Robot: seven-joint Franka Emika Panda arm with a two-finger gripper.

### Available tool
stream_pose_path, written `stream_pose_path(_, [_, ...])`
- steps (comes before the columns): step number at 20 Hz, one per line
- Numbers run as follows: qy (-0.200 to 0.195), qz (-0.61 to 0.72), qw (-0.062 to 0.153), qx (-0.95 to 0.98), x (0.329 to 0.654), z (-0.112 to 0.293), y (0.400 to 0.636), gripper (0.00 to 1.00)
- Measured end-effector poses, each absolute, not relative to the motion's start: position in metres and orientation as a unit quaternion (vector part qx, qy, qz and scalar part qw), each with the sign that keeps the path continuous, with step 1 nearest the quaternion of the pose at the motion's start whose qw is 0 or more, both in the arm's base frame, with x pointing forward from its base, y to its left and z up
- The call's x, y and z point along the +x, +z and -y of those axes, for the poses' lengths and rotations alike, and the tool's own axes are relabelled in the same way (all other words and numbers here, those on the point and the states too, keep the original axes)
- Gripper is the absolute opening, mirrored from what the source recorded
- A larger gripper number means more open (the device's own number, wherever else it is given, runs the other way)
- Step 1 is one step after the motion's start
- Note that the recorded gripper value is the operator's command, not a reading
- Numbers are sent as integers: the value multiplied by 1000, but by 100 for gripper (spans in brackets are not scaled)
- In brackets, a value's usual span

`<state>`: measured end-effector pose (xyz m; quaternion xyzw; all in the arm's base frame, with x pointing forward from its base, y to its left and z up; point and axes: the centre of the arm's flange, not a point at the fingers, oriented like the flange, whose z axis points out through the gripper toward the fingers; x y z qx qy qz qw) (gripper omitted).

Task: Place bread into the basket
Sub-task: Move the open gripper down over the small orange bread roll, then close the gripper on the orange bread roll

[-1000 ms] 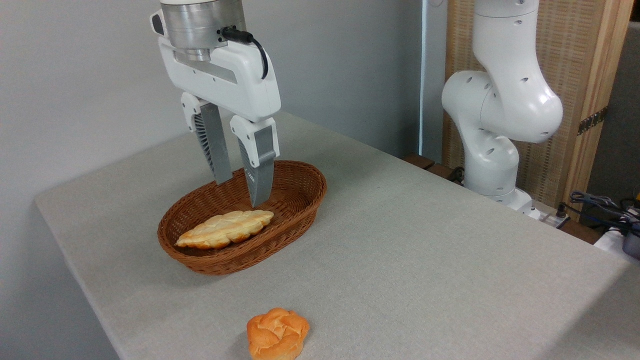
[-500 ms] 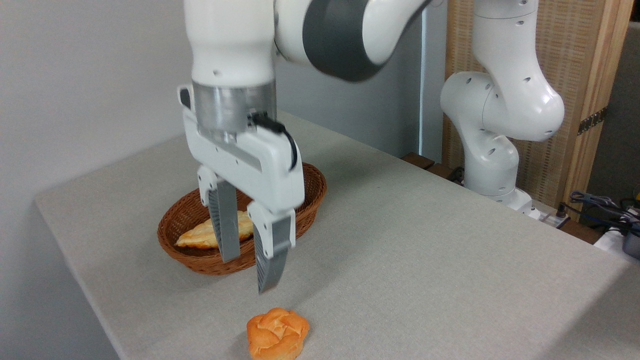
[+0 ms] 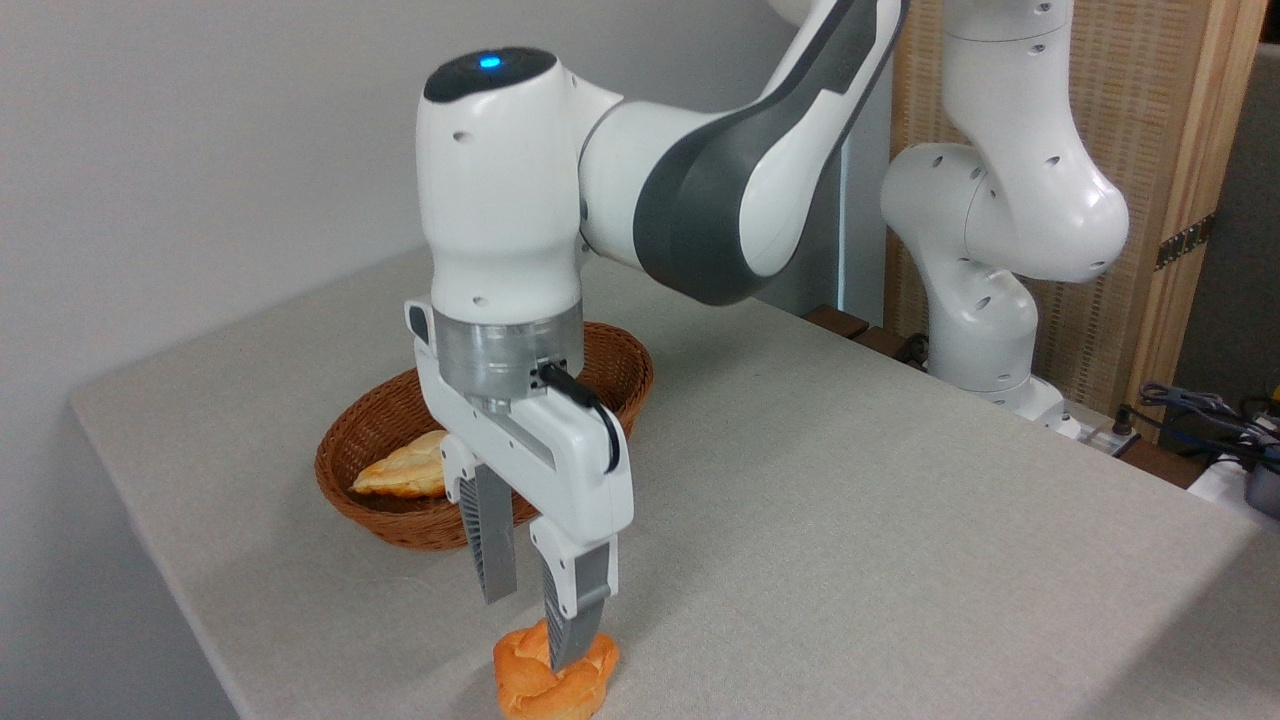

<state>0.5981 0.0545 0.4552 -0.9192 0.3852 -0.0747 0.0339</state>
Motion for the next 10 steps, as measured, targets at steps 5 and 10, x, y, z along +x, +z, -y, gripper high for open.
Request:
stream_pose_path(5, [-53, -390, 45, -918, 600, -65, 439, 100])
stream_pose_path(10, [-47, -392, 45, -918, 604, -65, 423, 100])
